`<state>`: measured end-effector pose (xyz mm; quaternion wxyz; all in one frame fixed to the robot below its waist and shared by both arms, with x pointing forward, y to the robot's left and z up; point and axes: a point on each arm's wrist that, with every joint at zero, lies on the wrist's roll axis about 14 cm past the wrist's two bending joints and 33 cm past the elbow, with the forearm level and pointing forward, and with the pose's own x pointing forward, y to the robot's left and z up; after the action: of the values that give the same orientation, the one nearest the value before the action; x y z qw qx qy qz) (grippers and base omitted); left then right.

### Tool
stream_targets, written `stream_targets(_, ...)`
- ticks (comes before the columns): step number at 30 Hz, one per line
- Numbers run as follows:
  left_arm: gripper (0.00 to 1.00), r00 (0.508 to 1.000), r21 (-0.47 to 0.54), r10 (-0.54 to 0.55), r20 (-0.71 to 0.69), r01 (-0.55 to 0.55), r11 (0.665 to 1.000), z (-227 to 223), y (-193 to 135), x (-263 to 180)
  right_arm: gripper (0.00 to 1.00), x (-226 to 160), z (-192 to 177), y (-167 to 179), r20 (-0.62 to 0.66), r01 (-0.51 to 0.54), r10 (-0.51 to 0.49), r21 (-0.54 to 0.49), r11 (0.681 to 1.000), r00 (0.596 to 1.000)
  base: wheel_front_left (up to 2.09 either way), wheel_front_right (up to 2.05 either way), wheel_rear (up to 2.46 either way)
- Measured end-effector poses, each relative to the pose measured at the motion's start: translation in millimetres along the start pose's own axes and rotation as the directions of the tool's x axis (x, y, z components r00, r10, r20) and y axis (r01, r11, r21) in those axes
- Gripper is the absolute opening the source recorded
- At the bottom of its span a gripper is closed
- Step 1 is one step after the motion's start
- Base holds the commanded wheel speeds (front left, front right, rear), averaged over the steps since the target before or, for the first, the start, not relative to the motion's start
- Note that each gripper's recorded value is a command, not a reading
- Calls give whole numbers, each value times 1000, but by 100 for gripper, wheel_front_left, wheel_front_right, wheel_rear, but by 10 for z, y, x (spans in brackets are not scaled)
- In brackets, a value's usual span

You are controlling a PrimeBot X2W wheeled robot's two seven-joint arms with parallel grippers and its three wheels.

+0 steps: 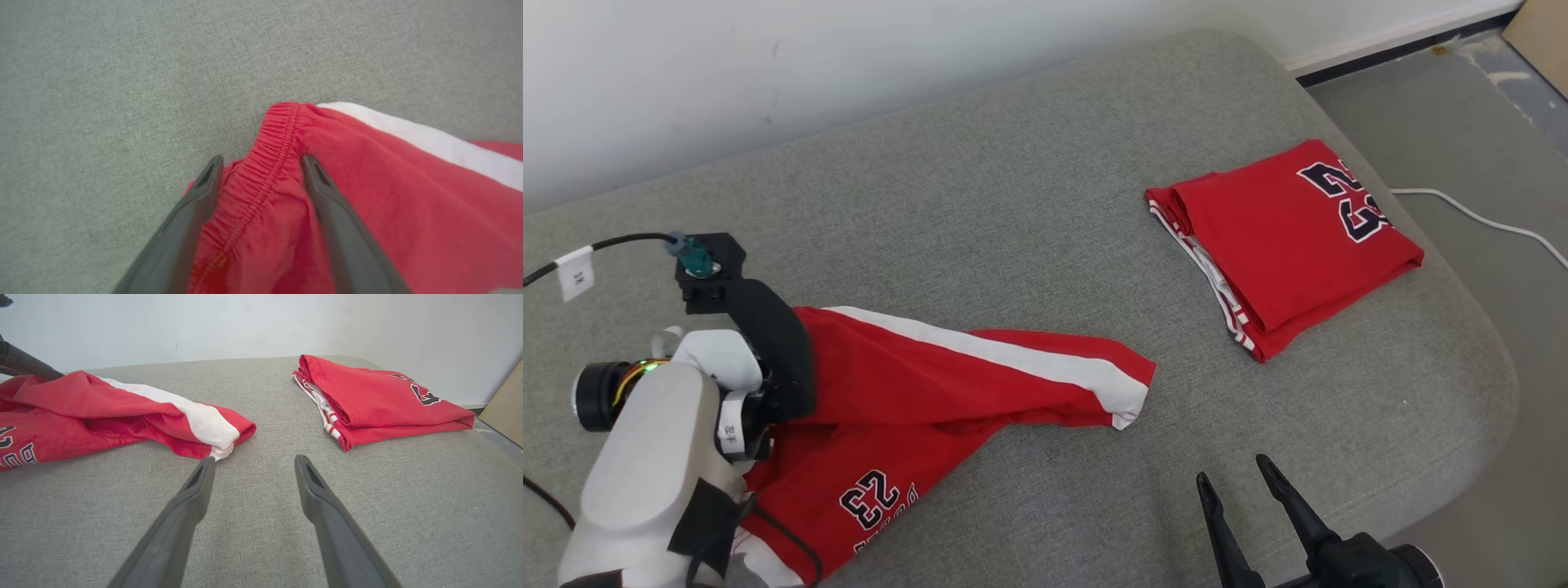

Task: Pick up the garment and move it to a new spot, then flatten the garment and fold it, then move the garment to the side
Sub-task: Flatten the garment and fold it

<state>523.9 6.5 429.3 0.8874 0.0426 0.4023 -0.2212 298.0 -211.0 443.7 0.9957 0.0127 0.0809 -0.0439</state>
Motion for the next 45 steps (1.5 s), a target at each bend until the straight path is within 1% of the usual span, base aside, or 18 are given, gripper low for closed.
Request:
stream_targets(4,100,999,6,-26,-36,26,1000,-33,-101,-33,100,14,23,19,9,-7,7,4,1000,1000,0,0,0)
stream_targets(5,49,999,11,-31,-29,32,999,-18,-128,-45,100,17,26,23,9,-8,8,4,1000,1000,0,0,0)
stream_targets(6,12,999,16,-38,-19,39,999,7,-160,-58,100,21,27,33,10,-12,12,5,1000,1000,0,0,0)
stream_targets(7,0,999,21,-46,-22,46,999,9,-187,-68,100,26,30,43,11,-15,15,6,1000,1000,0,0,0)
stream_targets(10,0,998,24,-68,-12,69,997,0,-247,-90,100,40,43,61,17,-22,22,8,1000,1000,0,0,0)
stream_targets(13,0,993,32,-82,83,80,996,176,-293,-145,100,49,49,71,19,-25,25,9,1000,999,0,0,0)
stream_targets(14,0,982,30,-101,162,98,995,312,-369,-190,100,56,49,76,20,-28,28,9,1000,999,0,0,0)
stream_targets(18,0,957,27,-158,243,156,987,453,-560,-282,100,84,67,88,28,-34,34,13,999,999,0,0,0)
stream_targets(22,0,929,11,-163,331,169,985,548,-545,-435,100,140,88,75,36,-37,36,13,999,999,0,0,0)
stream_targets(25,0,918,-40,-141,371,168,985,408,-431,-537,100,189,73,171,32,-70,69,15,997,997,0,0,0)
stream_targets(28,0,912,-88,-109,395,155,984,177,-288,-673,100,244,81,277,36,-107,106,20,994,994,0,0,0)
stream_targets(33,0,908,-157,-88,410,165,974,-279,-238,-942,100,329,101,479,43,-175,174,21,984,984,0,0,0)
stream_targets(36,0,905,-204,-48,424,147,968,-495,-173,-1108,100,370,125,628,48,-222,221,20,975,974,0,0,0)
stream_targets(41,0,913,-282,32,407,93,955,-886,-39,-1312,100,397,181,792,65,-274,272,15,962,960,0,0,0)
stream_targets(45,0,920,-306,47,389,81,948,-1072,-43,-1386,100,389,217,834,76,-287,286,12,958,955,0,0,0)
